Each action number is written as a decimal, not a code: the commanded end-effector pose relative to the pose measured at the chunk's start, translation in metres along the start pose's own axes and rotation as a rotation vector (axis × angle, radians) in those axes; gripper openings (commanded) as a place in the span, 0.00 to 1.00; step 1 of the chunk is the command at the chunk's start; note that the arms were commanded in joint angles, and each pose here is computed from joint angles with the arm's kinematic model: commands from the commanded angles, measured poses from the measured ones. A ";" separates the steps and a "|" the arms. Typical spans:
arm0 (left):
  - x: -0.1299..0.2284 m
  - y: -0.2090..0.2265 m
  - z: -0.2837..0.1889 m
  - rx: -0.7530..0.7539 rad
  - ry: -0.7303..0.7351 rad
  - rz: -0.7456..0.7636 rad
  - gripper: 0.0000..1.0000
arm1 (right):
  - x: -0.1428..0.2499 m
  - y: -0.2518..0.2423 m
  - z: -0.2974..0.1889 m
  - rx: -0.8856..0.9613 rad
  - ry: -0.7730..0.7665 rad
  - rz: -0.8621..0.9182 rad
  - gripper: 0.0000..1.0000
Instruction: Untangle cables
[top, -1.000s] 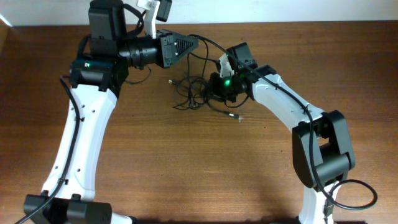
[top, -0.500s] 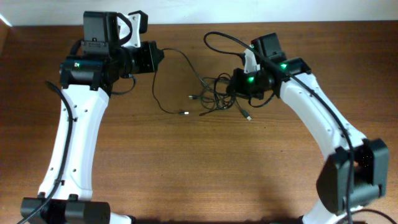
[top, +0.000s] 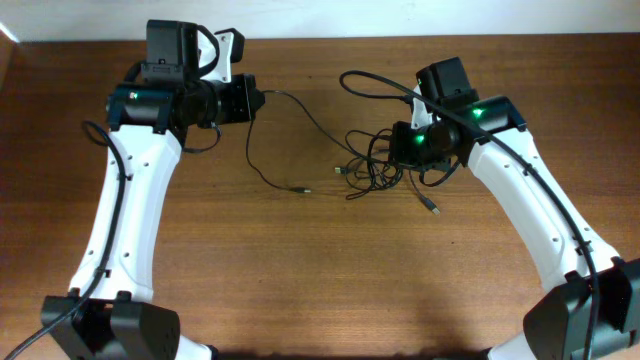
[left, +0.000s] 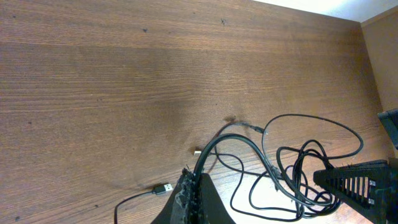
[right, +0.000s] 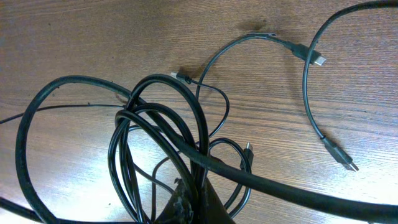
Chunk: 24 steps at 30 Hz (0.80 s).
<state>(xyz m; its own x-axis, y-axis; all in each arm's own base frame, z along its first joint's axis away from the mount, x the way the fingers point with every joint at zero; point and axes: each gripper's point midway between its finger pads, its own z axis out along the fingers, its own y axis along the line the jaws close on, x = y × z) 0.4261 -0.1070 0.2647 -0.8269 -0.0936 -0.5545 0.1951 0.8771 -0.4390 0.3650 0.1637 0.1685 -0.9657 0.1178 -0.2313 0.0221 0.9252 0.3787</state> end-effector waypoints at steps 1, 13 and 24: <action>-0.002 0.002 -0.001 -0.009 -0.005 0.023 0.00 | -0.002 0.000 -0.010 0.005 -0.029 -0.016 0.04; 0.013 0.017 0.027 -0.018 0.075 0.053 0.00 | 0.009 -0.005 -0.011 0.027 0.011 -0.007 0.04; 0.016 0.021 0.033 -0.016 0.095 0.146 0.00 | 0.003 -0.016 -0.049 0.053 0.024 -0.015 0.04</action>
<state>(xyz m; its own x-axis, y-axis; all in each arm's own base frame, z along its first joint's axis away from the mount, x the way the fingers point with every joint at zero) 0.4332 -0.1076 0.2304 -0.8417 0.0415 -0.5384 0.2824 0.8836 -0.3734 0.3482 0.1341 0.1887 -0.9797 0.1133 -0.1653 0.0536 0.9429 0.3288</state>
